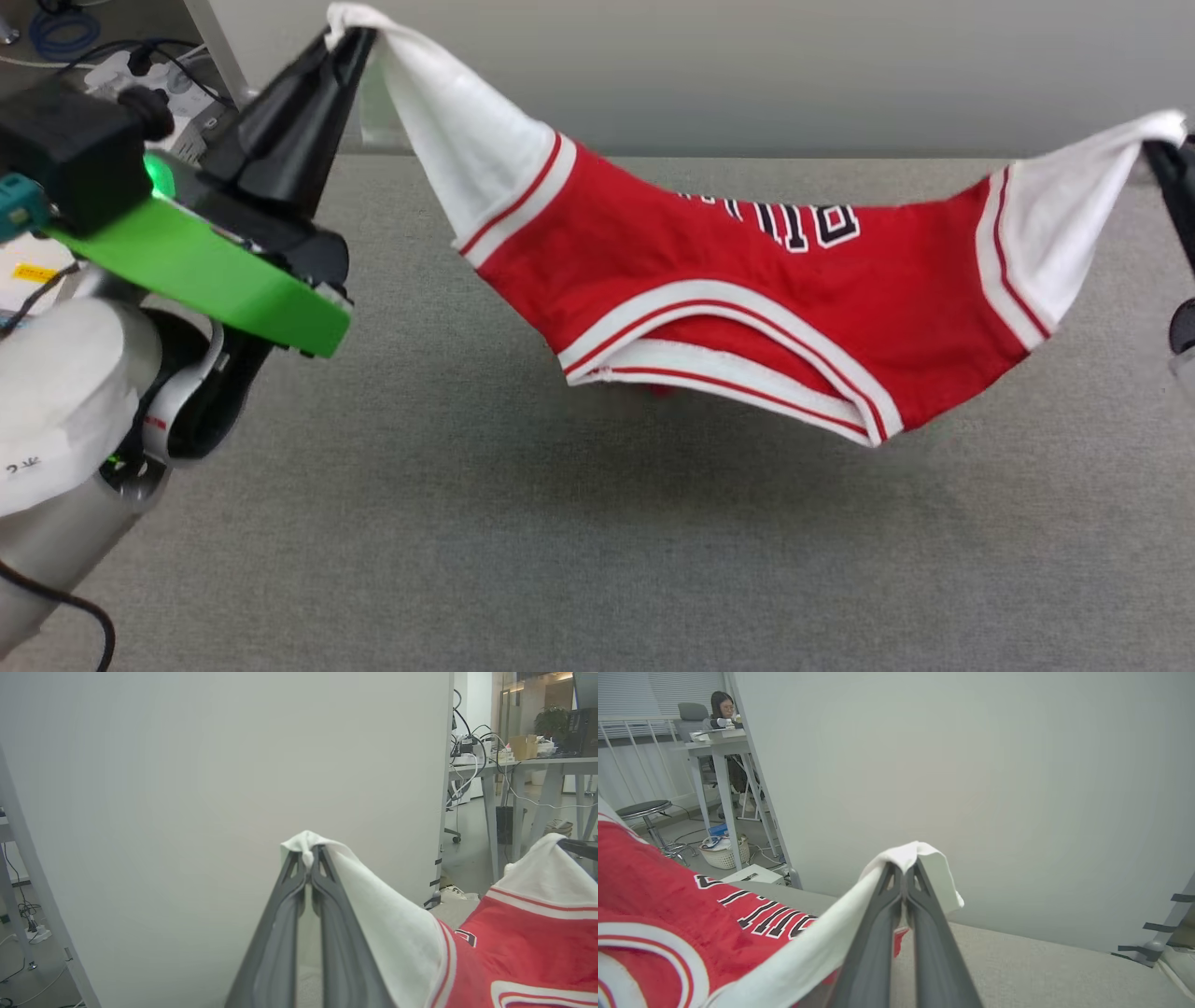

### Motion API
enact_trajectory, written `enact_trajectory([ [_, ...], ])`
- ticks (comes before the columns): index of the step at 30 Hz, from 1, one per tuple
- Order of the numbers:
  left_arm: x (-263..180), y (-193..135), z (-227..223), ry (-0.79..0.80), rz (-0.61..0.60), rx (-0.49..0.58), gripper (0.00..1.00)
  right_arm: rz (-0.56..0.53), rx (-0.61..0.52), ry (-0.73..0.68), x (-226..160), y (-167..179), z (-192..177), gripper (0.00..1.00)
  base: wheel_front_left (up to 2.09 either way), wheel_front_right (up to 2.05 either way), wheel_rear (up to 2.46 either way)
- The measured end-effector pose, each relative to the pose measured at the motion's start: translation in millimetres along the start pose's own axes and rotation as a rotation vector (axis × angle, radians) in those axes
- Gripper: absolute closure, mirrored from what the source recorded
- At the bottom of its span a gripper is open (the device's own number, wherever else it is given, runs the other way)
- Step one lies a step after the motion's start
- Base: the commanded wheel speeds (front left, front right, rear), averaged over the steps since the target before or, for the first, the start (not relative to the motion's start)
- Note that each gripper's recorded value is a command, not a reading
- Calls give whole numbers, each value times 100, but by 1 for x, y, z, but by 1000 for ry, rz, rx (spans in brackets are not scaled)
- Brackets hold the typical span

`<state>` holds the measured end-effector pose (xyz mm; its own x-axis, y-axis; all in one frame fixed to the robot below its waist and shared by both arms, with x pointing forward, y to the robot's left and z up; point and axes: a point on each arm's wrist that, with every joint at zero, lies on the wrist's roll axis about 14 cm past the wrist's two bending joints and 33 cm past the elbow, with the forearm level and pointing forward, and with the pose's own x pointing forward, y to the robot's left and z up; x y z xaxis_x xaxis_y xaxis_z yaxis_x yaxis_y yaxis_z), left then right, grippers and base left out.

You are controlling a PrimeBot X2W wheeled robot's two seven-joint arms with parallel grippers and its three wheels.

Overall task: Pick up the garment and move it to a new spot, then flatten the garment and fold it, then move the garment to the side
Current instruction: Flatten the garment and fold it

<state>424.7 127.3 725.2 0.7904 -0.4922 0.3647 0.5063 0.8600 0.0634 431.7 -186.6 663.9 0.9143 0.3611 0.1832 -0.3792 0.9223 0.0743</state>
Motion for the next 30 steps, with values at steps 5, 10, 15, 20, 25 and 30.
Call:
enact_trajectory([
  [5,29,2,31,-134,-9,-10,100,-19,-45,-165,20,-7,49,100,0,0,0],
  [10,63,15,50,-236,1,5,100,-19,-77,-260,50,-10,75,100,0,0,0],
  [15,104,35,62,-311,17,37,100,-34,-104,-318,91,-23,93,100,0,0,0],
  [20,145,56,55,-333,39,78,100,-50,-136,-377,135,-38,107,100,0,0,0],
  [25,183,82,32,-319,73,94,100,-94,-165,-417,178,-61,107,100,0,0,0],
  [30,209,109,-4,-274,124,149,100,-121,-208,-394,218,-77,84,100,0,0,0],
])
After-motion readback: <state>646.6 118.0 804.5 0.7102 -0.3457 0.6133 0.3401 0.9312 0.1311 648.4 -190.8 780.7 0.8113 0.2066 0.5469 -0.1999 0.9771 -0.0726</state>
